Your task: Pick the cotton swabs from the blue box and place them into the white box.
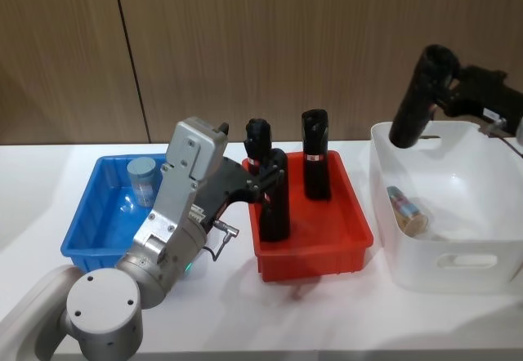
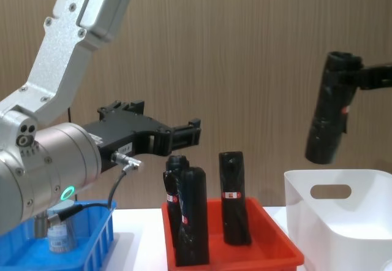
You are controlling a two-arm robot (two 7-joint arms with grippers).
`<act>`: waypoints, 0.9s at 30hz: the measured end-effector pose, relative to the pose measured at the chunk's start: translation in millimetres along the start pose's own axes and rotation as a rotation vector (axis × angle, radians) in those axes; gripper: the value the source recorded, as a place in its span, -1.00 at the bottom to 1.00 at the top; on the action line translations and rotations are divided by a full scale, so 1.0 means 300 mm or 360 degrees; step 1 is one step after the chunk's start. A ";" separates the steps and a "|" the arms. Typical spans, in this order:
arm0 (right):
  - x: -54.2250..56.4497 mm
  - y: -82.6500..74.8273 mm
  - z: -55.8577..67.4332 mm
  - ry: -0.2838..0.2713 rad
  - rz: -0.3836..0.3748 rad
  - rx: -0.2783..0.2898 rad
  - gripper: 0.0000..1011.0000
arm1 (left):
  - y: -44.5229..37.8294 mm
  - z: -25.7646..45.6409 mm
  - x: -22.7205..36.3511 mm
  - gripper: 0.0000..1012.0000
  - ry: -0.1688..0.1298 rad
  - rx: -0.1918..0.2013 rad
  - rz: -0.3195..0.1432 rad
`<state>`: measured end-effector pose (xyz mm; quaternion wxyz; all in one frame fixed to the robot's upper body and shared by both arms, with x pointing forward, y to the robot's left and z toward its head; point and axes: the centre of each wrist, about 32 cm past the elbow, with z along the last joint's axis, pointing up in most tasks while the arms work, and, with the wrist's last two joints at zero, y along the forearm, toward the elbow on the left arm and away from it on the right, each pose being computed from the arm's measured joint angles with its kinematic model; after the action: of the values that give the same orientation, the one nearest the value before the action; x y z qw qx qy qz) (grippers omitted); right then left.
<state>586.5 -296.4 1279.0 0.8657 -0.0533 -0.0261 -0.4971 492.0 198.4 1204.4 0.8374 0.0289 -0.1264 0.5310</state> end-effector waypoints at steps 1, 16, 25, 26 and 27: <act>0.001 -0.006 -0.002 -0.0001 -0.0004 -0.0001 -0.16 | 0.000 0.000 0.000 0.98 0.0000 0.0000 0.0000; -0.025 -0.115 -0.101 0.0008 -0.0091 -0.0037 -0.16 | 0.000 0.000 0.000 0.98 0.0000 0.0000 0.0000; -0.057 -0.151 -0.155 0.0031 -0.0111 -0.0071 0.01 | 0.000 0.000 0.000 0.98 0.0000 0.0000 0.0000; -0.059 -0.154 -0.158 0.0032 -0.0114 -0.0074 0.07 | 0.000 0.000 0.000 0.98 0.0000 0.0000 0.0000; -0.061 -0.155 -0.162 0.0034 -0.0115 -0.0076 0.12 | 0.000 0.000 0.000 0.98 0.0000 0.0000 0.0000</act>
<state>536.6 -309.7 1232.1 0.8459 -0.0675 -0.0069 -0.5290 492.0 198.4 1204.4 0.8374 0.0289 -0.1265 0.5310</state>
